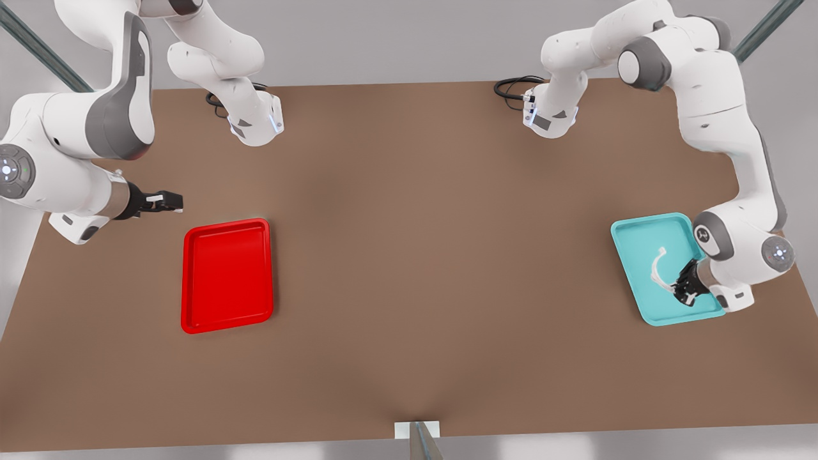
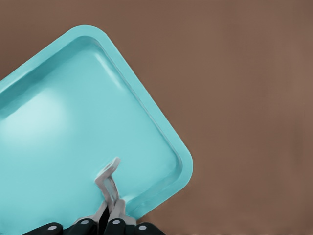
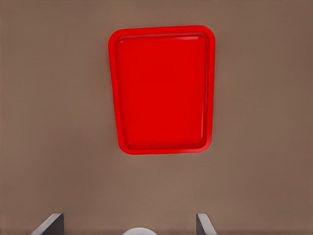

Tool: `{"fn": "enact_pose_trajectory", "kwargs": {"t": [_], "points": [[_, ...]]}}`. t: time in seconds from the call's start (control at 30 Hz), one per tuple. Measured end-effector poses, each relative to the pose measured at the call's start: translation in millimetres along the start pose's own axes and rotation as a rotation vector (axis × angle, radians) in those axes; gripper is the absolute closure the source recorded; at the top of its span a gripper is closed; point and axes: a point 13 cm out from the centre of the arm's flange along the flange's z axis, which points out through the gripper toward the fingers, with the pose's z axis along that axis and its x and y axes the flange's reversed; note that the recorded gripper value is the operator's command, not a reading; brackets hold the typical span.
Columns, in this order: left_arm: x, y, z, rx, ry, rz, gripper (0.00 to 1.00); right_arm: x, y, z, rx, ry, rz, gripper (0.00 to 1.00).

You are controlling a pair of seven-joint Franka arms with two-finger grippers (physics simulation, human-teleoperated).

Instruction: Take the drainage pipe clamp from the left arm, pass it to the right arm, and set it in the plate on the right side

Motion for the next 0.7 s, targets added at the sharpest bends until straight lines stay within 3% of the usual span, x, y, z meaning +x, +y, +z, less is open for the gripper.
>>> {"fn": "enact_pose_trajectory", "kwargs": {"t": [0.2, 0.33, 0.5, 0.7], "points": [[210, -152, -29, -0.017, 0.154, 0.223, 0.79, -9, 23, 8, 0.000, 0.015, -0.034, 0.00], [345, -207, -10, -0.073, 0.180, 0.296, 0.79, -48, 124, 33, 0.008, 0.037, -0.176, 0.00], [440, -242, 1, -0.057, 0.188, 0.196, 0.79, -73, 236, 81, -0.016, 0.026, -0.299, 0.00], [524, -280, -23, 0.027, 0.223, 0.012, 0.79, -87, 358, 139, -0.039, -0.070, -0.304, 0.00]]}}
